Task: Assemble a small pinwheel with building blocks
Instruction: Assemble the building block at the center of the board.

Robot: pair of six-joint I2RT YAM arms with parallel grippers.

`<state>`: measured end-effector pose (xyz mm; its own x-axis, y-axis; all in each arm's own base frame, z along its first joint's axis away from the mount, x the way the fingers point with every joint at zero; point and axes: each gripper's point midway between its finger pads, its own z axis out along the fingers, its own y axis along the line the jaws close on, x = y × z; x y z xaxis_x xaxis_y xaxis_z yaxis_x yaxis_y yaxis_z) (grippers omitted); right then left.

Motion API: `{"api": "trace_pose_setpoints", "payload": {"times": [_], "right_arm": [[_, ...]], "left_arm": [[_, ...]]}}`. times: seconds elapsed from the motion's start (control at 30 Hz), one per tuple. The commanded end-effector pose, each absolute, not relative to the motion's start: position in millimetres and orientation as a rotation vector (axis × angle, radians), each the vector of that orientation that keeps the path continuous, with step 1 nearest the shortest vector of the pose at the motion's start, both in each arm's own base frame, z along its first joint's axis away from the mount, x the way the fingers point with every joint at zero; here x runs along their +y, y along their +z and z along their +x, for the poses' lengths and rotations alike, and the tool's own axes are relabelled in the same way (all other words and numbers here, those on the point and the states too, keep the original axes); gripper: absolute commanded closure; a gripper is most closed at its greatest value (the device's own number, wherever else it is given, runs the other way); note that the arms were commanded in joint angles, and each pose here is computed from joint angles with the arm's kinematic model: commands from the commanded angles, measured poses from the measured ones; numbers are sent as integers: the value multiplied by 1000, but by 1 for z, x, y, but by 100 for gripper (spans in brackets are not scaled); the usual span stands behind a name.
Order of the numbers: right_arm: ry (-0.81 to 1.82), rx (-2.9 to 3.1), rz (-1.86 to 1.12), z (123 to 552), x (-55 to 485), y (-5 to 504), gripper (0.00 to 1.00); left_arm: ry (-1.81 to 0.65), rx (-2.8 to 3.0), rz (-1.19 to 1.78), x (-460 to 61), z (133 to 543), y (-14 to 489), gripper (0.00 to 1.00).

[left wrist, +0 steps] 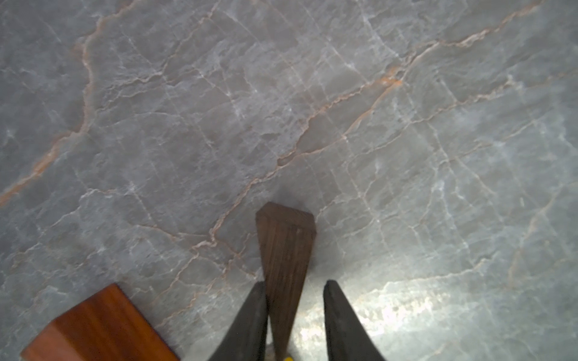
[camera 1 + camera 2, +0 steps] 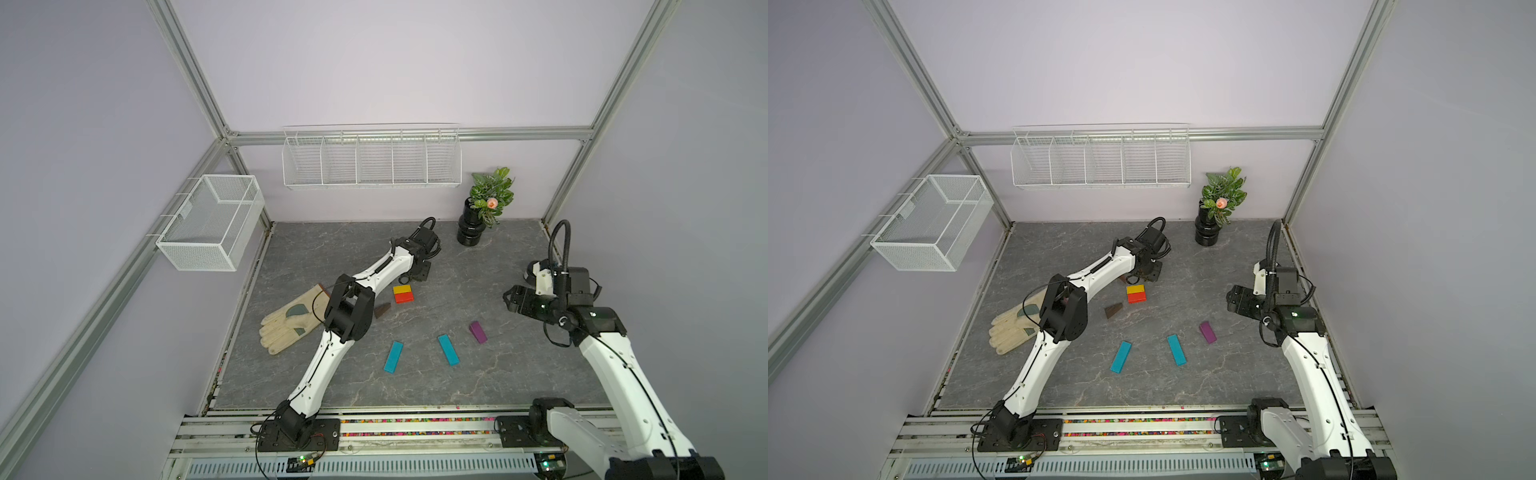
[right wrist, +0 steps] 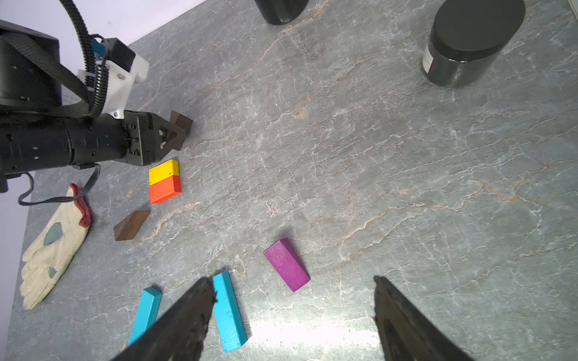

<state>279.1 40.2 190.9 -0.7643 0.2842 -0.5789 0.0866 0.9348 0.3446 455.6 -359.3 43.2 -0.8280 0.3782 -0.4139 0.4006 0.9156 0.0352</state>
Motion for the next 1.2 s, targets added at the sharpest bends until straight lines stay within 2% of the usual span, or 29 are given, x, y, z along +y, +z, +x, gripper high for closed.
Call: {"api": "trace_pose_setpoints", "payload": {"times": [0.0, 0.37, 0.57, 0.83, 1.17], "right_arm": [[406, 2461, 291, 271, 40, 176, 17], [405, 2461, 291, 269, 40, 176, 18], [403, 2457, 296, 266, 39, 176, 17], [402, 2455, 298, 266, 39, 176, 18], [404, 2456, 301, 266, 39, 176, 18]], "left_arm": [[-114, 2655, 546, -360, 454, 55, 68], [-85, 2638, 533, -356, 456, 62, 66], [-61, 2636, 555, -353, 456, 61, 74], [-52, 2620, 564, -353, 458, 64, 76], [-17, 2610, 570, -348, 460, 66, 73]]}}
